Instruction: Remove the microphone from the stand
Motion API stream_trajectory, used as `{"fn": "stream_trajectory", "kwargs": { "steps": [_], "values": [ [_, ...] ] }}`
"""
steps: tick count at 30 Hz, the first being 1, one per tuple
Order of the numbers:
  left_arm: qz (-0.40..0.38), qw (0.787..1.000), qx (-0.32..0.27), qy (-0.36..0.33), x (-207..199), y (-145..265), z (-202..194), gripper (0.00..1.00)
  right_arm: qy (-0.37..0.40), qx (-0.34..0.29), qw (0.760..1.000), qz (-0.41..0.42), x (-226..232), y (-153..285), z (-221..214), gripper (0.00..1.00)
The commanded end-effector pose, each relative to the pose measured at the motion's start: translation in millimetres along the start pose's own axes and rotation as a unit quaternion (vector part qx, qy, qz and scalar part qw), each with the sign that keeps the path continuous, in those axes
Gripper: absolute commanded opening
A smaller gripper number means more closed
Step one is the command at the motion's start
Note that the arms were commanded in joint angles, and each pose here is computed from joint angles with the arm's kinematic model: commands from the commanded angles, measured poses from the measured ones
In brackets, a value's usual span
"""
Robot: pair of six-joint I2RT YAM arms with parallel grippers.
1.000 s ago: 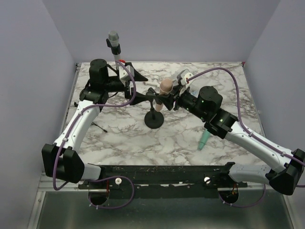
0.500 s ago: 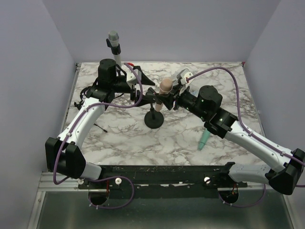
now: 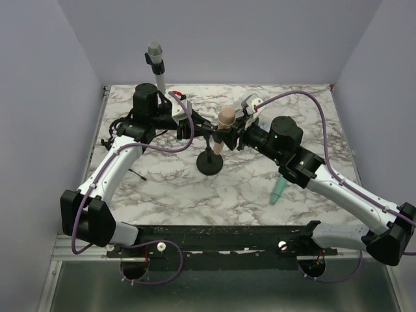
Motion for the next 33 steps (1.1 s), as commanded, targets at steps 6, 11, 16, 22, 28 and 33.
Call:
{"fn": "stream_trajectory", "kwargs": {
  "steps": [6,11,16,22,28,33],
  "values": [
    [0.001,1.0,0.011,0.0,-4,1,-6,0.0,-0.017,0.013,0.998,-0.052,-9,15,13,0.01],
    [0.005,1.0,0.016,0.006,-2,0,-9,0.0,-0.029,0.03,0.979,-0.201,-43,44,10,0.01],
    [0.016,1.0,0.018,0.019,2,0,-8,0.0,-0.054,0.07,0.956,-0.278,-55,74,-20,0.01],
    [0.023,0.999,0.015,0.046,6,-2,-5,0.08,-0.097,0.124,0.935,-0.319,-55,100,-69,0.01],
    [0.036,0.997,0.013,0.066,8,-2,-4,0.43,-0.126,0.152,0.918,-0.343,-53,109,-94,0.01],
    [0.038,0.996,0.012,0.076,9,-3,-3,0.79,-0.137,0.183,0.903,-0.363,-54,103,-110,0.01]
  ]
}}
Point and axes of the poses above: each gripper's point midway between its finger pads, its own y axis back along the fingers, its own x axis along the line the jaws close on, z = x × y, the point moved 5 cm from there along y, back along the fingers, and after that the axes turned 3 degrees about y, right-handed, at the moved point
